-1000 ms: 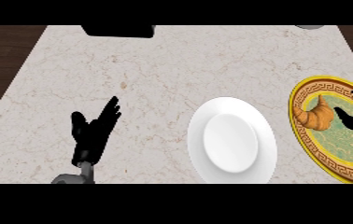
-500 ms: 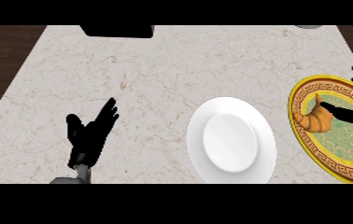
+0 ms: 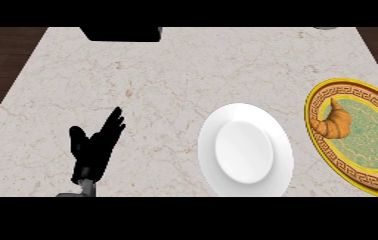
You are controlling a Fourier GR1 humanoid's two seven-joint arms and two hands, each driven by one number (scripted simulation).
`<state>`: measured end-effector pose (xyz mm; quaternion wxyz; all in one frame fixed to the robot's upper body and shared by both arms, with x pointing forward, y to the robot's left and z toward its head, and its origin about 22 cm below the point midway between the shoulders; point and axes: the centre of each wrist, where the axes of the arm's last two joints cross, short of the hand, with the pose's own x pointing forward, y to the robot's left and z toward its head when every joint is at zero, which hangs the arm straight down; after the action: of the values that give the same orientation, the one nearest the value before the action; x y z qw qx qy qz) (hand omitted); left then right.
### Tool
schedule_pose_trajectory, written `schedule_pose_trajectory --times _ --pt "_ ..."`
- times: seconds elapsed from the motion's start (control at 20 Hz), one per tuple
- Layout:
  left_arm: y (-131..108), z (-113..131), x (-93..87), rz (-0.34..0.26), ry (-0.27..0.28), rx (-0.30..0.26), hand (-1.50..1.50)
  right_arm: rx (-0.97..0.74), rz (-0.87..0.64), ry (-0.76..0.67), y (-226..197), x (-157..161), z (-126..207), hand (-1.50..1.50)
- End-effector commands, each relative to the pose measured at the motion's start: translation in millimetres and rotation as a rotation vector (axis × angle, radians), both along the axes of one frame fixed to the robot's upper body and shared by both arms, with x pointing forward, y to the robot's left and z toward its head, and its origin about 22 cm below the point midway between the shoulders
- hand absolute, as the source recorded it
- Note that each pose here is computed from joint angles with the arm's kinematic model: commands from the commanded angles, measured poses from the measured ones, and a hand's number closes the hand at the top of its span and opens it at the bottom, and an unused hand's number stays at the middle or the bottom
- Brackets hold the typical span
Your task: Pick the croissant from the plate and place it in the plate
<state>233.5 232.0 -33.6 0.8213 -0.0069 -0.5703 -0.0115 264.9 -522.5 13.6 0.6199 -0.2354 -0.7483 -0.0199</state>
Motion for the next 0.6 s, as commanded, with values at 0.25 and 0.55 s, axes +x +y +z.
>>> schedule_pose_trajectory --times 0.25,0.55 --pt "3.5 -1.3 -4.8 0.022 0.023 0.01 0.0 0.087 0.207 0.037 -61.0 -82.7 14.2 -1.5" --pt "16.8 11.2 4.5 0.031 0.024 0.002 0.0 0.015 0.252 0.092 -68.3 -127.8 -2.0 -1.5"
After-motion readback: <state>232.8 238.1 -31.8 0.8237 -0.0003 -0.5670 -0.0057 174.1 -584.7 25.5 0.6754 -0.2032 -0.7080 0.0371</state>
